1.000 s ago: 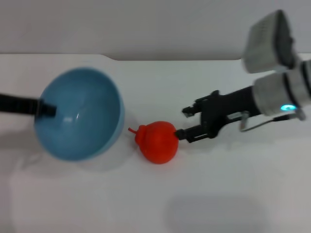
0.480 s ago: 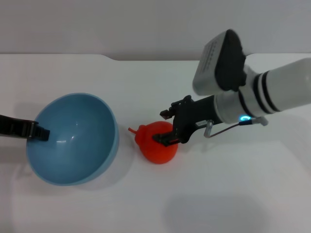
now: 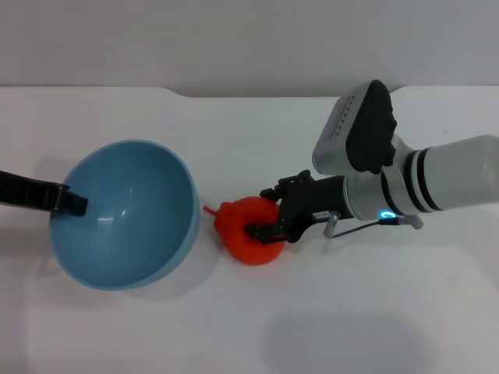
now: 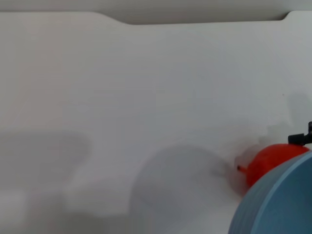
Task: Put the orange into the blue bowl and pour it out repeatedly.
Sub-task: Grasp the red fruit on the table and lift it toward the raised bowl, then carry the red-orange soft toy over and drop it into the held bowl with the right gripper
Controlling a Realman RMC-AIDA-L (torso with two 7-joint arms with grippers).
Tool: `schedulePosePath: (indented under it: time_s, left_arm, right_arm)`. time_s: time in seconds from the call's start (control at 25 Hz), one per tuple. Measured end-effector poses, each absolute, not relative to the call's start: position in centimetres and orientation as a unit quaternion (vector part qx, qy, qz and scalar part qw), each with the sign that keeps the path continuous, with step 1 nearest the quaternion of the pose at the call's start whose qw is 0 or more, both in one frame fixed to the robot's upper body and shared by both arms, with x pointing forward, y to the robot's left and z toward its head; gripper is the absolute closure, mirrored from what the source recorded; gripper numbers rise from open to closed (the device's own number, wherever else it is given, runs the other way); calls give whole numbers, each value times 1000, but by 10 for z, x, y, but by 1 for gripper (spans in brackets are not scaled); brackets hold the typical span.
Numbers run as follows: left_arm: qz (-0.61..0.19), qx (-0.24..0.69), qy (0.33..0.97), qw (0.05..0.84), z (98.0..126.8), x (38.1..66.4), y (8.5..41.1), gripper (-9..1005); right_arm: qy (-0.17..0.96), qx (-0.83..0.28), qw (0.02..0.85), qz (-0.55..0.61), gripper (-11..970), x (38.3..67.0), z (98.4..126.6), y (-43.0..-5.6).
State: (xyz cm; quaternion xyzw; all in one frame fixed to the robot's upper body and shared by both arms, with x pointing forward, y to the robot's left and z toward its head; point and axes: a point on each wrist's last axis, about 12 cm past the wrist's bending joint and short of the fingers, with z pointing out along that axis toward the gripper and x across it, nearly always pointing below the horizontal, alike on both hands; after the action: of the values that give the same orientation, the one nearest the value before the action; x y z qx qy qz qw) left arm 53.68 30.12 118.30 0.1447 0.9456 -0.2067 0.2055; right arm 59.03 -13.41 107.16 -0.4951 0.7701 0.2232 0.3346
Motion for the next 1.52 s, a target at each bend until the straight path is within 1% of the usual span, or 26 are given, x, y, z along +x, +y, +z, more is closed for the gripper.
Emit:
schedulePosePath:
  time_s: [0.24, 0.4, 0.6, 0.8, 0.92, 1.04, 1.12, 1.24, 1.28, 1.32, 1.36, 1.4, 1.52]
  left_arm:
    - [-208, 151, 944, 207, 1185, 539, 297, 998]
    - [-208, 162, 943, 205, 1185, 541, 291, 997]
    - [-209, 174, 940, 205, 1187, 546, 283, 998]
    - [-209, 182, 938, 207, 1189, 549, 278, 997]
    - [-207, 183, 938, 209, 1190, 551, 277, 998]
    - [-208, 187, 939, 202, 1187, 553, 274, 998]
    - [-211, 195, 938, 192, 1180, 556, 266, 998]
    - [-214, 220, 936, 170, 1167, 563, 246, 997]
    - [-215, 229, 935, 163, 1164, 564, 239, 997]
    - [-213, 244, 934, 150, 1157, 568, 226, 997]
    - [-213, 247, 934, 148, 1156, 569, 224, 997]
    - [-211, 258, 933, 138, 1152, 571, 214, 997]
    - [-194, 289, 930, 117, 1144, 576, 184, 997]
  right_arm:
    - [780, -485, 335, 212, 376, 591, 1064, -140]
    - [778, -477, 349, 214, 404, 589, 1068, -145]
    - [775, -462, 373, 216, 628, 585, 1074, -154]
    - [778, -435, 398, 217, 736, 583, 1082, -169]
    - [773, -414, 425, 223, 791, 580, 1097, -185]
    - [761, -393, 469, 218, 810, 574, 1123, -210]
    - [745, -391, 502, 201, 823, 568, 1144, -226]
    - [717, -411, 534, 177, 838, 557, 1168, -239]
    - [710, -418, 538, 177, 842, 555, 1174, -241]
    - [704, -424, 541, 179, 847, 553, 1181, -241]
    - [696, -431, 542, 188, 852, 550, 1186, -239]
    - [690, -436, 544, 194, 856, 548, 1190, -237]
    - [662, -475, 538, 216, 869, 540, 1199, -219]
